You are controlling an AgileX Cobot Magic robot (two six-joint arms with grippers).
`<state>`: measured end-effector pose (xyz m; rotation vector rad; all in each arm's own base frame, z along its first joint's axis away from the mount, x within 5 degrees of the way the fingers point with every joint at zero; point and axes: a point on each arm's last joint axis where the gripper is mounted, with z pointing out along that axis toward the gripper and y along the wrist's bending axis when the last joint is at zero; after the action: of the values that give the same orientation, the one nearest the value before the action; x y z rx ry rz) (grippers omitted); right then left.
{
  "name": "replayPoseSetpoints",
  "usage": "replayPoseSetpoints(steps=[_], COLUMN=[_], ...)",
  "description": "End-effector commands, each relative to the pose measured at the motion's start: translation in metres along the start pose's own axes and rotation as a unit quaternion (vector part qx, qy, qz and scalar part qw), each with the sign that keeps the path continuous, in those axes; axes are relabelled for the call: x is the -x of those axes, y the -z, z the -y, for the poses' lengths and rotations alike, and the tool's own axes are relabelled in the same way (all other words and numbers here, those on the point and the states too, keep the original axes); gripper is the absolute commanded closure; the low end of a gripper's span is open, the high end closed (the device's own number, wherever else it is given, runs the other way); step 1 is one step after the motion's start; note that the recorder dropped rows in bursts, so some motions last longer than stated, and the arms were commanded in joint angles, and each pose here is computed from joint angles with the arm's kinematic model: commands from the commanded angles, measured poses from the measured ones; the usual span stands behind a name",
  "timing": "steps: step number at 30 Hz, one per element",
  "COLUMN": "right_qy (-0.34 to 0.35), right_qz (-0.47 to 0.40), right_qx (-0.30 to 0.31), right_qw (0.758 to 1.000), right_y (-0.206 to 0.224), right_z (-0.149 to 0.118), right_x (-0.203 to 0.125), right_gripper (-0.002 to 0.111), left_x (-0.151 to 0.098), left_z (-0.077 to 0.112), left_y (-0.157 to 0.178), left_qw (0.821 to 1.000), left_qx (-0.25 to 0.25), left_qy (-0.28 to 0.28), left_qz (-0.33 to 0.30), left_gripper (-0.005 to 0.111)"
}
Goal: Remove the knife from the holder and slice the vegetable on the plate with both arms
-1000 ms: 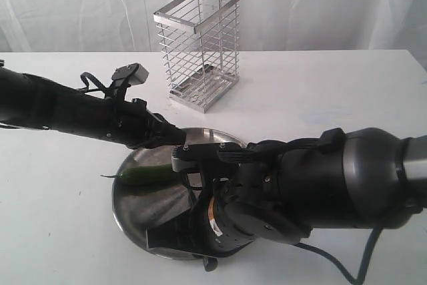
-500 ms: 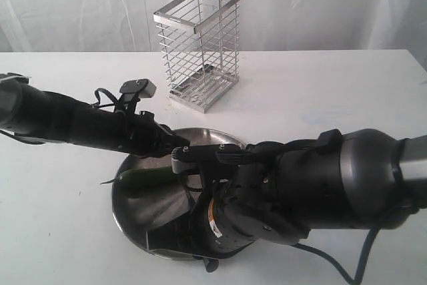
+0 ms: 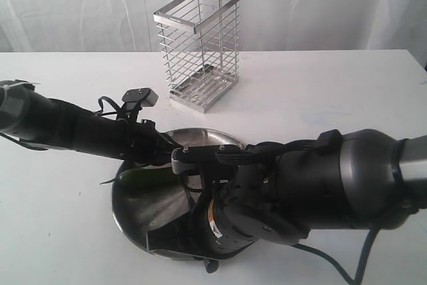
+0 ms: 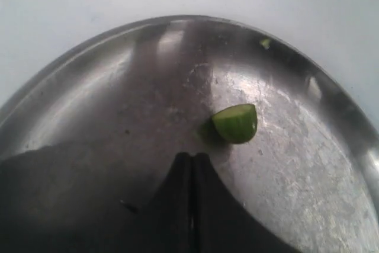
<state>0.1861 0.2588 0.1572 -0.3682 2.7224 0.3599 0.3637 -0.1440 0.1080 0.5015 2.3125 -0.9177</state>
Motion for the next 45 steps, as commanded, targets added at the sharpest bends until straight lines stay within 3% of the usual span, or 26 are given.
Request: replayPoseSetpoints(steps=[1, 8, 28, 45], right_qy=[0.003, 0.019, 0.015, 0.019], right_qz=[0.002, 0.016, 0.036, 0.028], right_qx=[-0.001, -0.001, 0.004, -0.002], right_qw=[1.000, 1.000, 0.999, 0.999], right_y=[0.004, 0.000, -0.012, -0.021], right_z=[0.000, 0.003, 0.002, 0.001], right_x=[0.000, 0.006, 0.026, 0.026], right_gripper=[0.108, 0.108, 0.108, 0.108], left_x=[-0.020, 0.012, 0.015, 0.018], left_z=[-0.009, 0.014, 0.030, 0.038], left_y=[-0.011, 0.010, 0.039, 0.039], left_qw=[0.999, 0.999, 0.995, 0.997], left_qx=[0.011, -0.021, 0.007, -0.032], left_qy=[-0.008, -0.026, -0.059, -0.037], left_qz=[-0.043, 0.000, -0.082, -0.064], left_gripper=[0.107, 0.107, 0.107, 0.107])
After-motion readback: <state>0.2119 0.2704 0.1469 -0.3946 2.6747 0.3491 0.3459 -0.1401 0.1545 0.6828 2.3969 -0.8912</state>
